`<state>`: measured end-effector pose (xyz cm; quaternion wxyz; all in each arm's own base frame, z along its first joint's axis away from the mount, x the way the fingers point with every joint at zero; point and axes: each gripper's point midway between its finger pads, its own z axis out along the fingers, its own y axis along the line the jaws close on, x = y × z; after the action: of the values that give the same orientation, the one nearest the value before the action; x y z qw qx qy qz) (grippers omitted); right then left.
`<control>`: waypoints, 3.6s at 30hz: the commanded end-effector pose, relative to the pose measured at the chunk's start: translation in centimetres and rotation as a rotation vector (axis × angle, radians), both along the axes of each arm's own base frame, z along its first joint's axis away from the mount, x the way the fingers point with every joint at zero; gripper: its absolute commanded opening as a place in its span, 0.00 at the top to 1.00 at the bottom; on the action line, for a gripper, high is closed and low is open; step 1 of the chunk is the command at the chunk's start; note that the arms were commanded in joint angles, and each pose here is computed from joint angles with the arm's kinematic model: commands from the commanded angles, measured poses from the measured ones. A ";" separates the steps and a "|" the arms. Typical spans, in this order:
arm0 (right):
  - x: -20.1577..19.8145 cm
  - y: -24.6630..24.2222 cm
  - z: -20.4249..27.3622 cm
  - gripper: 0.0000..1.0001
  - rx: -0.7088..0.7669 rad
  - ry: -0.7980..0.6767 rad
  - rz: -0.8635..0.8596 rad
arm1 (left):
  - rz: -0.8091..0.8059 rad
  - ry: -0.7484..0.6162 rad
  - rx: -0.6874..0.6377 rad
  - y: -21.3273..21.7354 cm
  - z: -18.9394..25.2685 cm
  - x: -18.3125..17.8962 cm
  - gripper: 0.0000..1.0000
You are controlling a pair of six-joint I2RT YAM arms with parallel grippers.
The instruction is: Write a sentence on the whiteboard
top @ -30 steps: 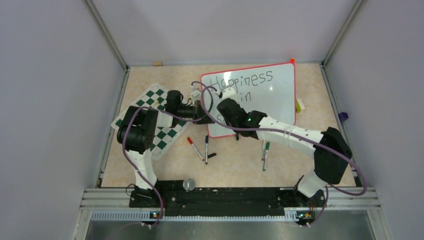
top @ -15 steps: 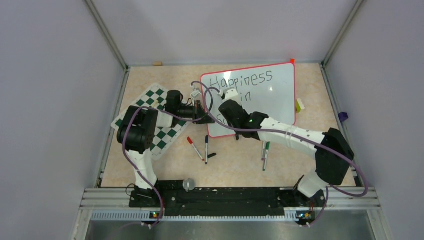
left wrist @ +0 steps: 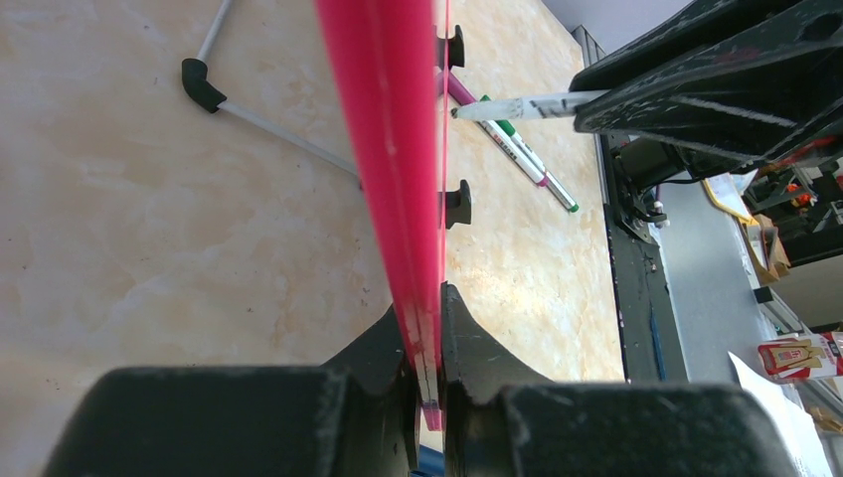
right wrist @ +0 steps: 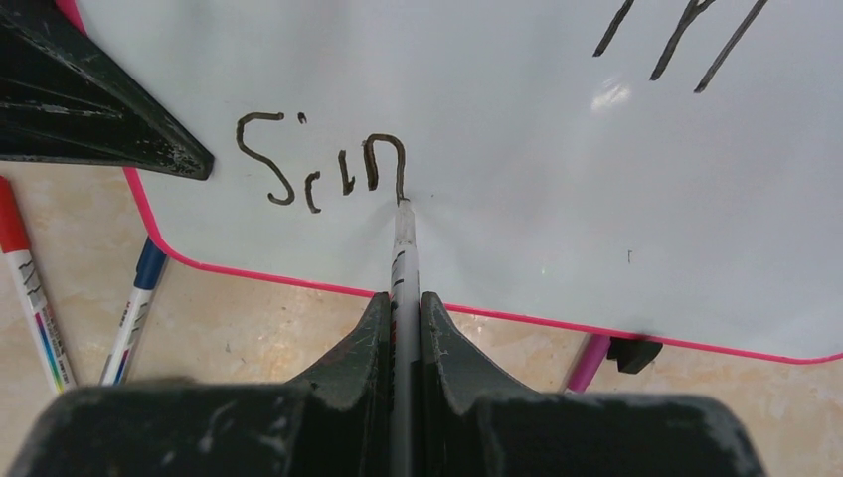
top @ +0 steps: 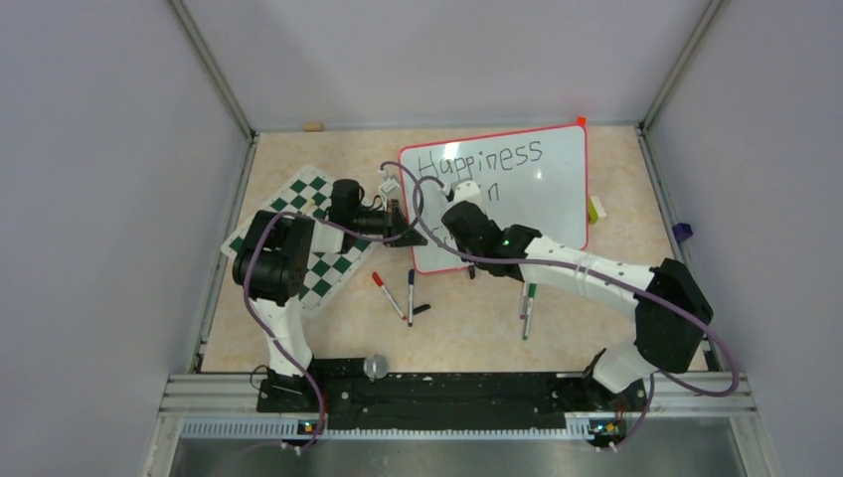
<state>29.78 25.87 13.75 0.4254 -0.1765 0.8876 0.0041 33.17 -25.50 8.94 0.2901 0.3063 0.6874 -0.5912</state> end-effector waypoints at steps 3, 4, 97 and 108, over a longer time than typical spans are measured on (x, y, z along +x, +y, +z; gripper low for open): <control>0.8 0.9 6.0 1.00 0.144 -0.106 0.019 | -0.044 0.028 0.008 -0.2 -1.7 -1.8 1.00; 0.8 1.1 6.2 1.00 0.152 -0.108 0.028 | -0.044 0.028 0.009 -0.2 -1.7 -1.8 1.00; 2.9 2.4 4.6 1.00 0.079 -0.110 0.016 | -0.045 0.031 0.008 -0.2 -1.8 -1.8 1.00; 1.8 -0.3 6.8 1.00 0.138 -0.134 0.009 | -0.041 0.031 0.008 -0.1 -1.7 -1.7 1.00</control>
<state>31.39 27.23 18.47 0.4737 -0.1686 0.8630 0.0478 33.16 -25.49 8.93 0.2898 0.3060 0.6875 -0.5913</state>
